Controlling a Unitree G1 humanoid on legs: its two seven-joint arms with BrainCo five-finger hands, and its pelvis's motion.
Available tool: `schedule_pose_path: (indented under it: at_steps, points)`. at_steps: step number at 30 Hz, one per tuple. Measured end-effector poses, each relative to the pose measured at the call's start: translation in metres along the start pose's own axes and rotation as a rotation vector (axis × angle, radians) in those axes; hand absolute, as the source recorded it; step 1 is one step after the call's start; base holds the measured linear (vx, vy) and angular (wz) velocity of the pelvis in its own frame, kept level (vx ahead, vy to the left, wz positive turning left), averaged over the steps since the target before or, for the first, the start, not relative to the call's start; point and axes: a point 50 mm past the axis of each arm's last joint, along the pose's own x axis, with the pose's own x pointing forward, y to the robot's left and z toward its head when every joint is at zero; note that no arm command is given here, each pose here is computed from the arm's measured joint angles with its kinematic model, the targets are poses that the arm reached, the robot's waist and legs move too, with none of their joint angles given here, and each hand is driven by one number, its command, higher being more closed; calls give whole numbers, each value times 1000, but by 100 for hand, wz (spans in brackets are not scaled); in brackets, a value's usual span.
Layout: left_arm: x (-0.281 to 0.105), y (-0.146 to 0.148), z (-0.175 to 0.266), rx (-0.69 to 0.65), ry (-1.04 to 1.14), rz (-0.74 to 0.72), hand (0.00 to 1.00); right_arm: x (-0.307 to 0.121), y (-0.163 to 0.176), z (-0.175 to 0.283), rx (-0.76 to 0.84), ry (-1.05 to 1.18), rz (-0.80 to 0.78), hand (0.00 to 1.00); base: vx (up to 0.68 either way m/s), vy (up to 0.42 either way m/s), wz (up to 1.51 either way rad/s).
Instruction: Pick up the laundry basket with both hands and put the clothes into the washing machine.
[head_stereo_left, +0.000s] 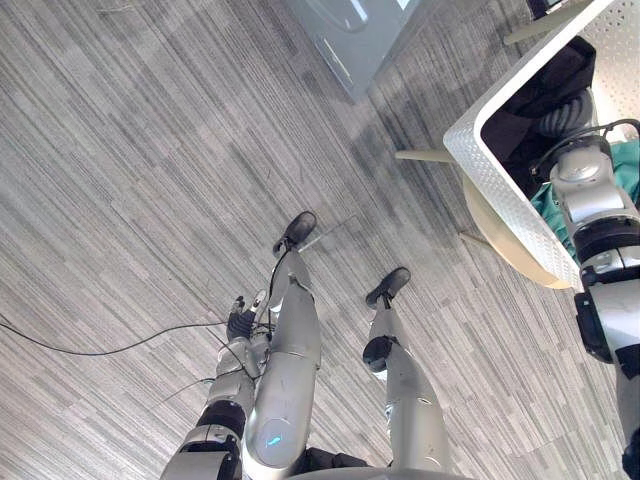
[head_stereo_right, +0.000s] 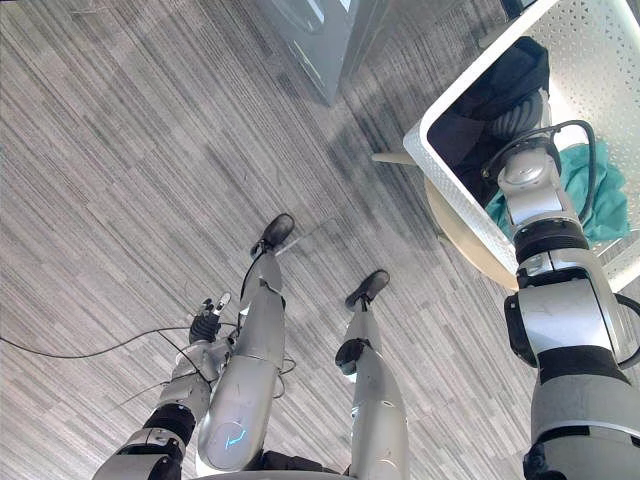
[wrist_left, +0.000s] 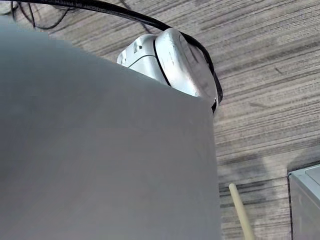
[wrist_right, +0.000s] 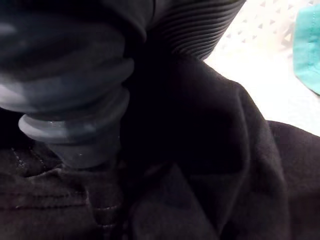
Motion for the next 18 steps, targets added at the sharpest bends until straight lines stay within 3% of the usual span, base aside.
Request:
schedule_pose_path:
  at_steps: [4,12,18]
  points:
    - [0,2,0,-31,3,17,0,-3,8,-2,24,3,23,100,51,54,-2]
    - [-2,8,-3,-94,6,53,0,-15,36,-11,243,61,92,100,24,46,-13]
    - [-15,47,-34,-242,101,190,0,-17,17,17,368,-88,52,100,13,41,-1]
